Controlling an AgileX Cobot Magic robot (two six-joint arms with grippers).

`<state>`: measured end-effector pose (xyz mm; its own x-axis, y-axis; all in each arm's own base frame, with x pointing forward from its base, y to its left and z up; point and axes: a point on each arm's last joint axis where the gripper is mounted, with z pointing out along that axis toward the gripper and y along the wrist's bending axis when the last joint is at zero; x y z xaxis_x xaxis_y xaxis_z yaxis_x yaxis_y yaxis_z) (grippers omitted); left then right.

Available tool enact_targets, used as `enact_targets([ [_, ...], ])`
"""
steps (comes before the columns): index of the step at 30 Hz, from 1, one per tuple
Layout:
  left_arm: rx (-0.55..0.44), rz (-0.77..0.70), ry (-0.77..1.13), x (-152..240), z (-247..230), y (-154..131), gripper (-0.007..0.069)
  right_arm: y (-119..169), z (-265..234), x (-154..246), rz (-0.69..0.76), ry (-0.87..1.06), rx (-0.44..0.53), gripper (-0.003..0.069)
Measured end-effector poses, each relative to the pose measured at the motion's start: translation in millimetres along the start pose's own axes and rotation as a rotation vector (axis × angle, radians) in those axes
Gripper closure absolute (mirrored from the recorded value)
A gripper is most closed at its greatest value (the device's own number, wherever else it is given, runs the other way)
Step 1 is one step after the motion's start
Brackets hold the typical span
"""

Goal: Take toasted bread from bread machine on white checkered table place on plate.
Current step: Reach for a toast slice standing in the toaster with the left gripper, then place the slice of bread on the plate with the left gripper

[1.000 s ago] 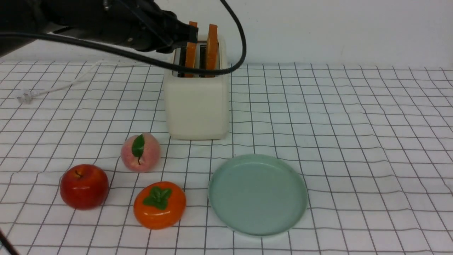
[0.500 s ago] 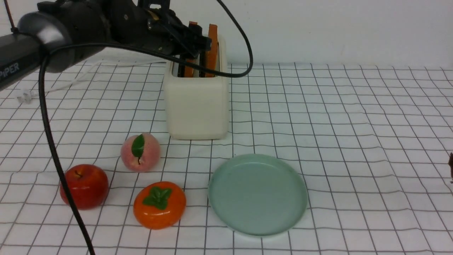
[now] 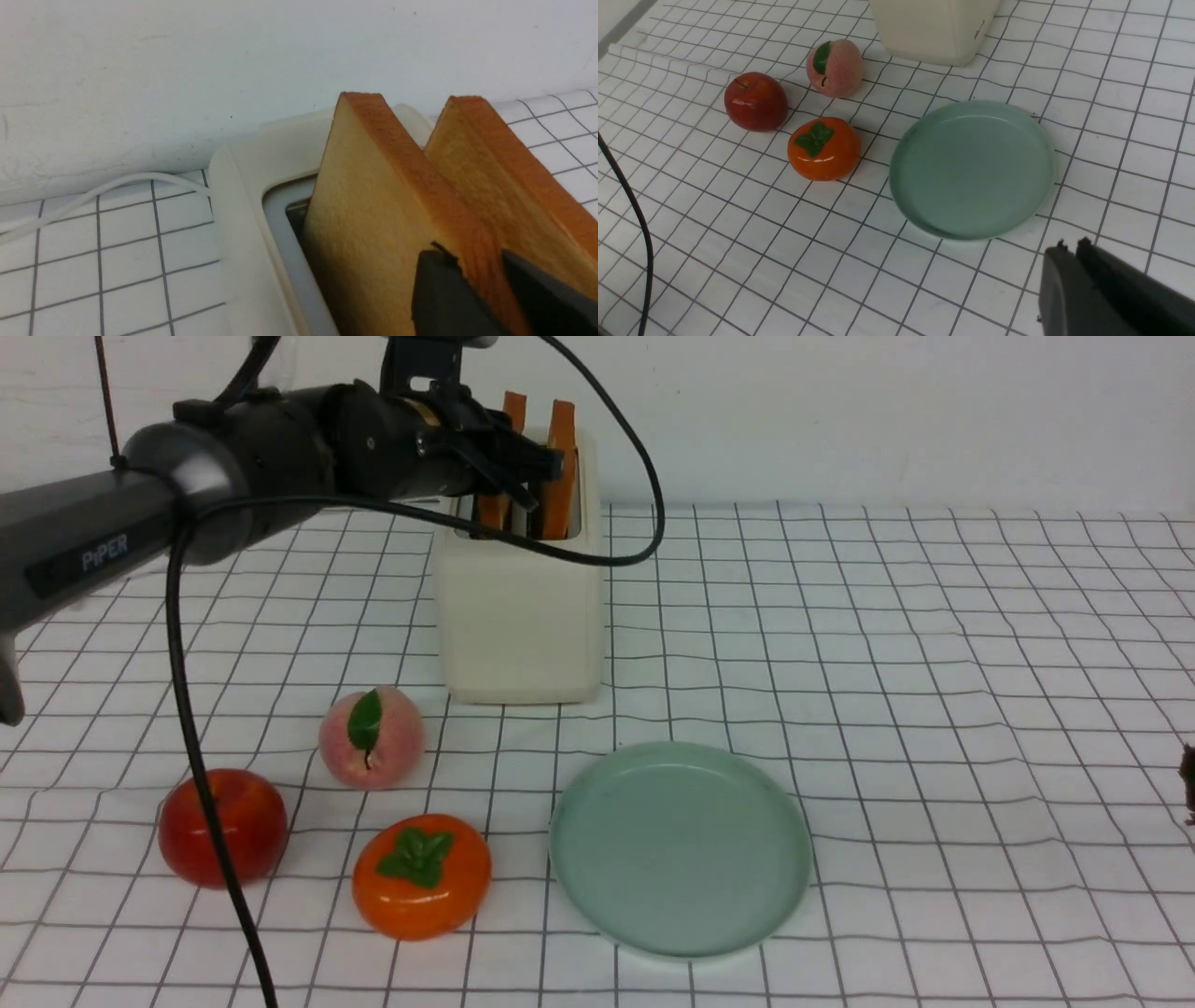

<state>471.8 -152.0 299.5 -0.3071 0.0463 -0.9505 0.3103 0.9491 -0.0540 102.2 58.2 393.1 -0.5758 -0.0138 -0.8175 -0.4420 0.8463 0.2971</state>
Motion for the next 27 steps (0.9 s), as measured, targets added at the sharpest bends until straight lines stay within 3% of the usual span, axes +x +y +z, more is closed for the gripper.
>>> enact_targets([
  [4, 0.000, 0.000, -0.017, -6.3, -4.7, -0.4, 0.0525, 0.0, 0.0, 0.2, 0.000, 0.002, 0.000, 0.0620],
  [7, 0.002, 0.007, -0.085, -32.2, -26.3, -2.1, 0.0525, 0.1, 0.0, 0.4, 0.000, 0.005, -0.001, 0.0617],
  [12, 0.019, 0.011, -0.204, -87.4, -88.1, -7.4, 0.0525, 0.0, 0.0, 0.2, -0.017, 0.003, 0.000, 0.0617],
  [17, 0.092, -0.012, -0.117, -121.4, -171.7, -17.9, 0.0525, 0.0, -1.0, -2.2, -0.054, -0.016, 0.005, 0.0631],
  [22, 0.230, -0.079, 0.167, -104.0, -209.8, -32.2, 0.0525, 4.7, -12.8, -8.4, -0.100, -0.054, 0.009, 0.0666],
  [24, 0.287, -0.105, 0.231, -94.3, -209.6, -37.2, 0.0525, 6.2, -17.1, -8.0, -0.111, -0.060, 0.010, 0.0666],
  [26, 0.421, -0.153, 0.353, -59.1, -196.2, -51.9, 0.0525, 9.7, -31.8, -2.9, -0.147, -0.082, 0.024, 0.0666],
  [27, 0.431, -0.156, 0.362, -56.0, -194.8, -53.1, 0.0525, 9.6, -31.8, -2.8, -0.148, -0.080, 0.026, 0.0666],
])
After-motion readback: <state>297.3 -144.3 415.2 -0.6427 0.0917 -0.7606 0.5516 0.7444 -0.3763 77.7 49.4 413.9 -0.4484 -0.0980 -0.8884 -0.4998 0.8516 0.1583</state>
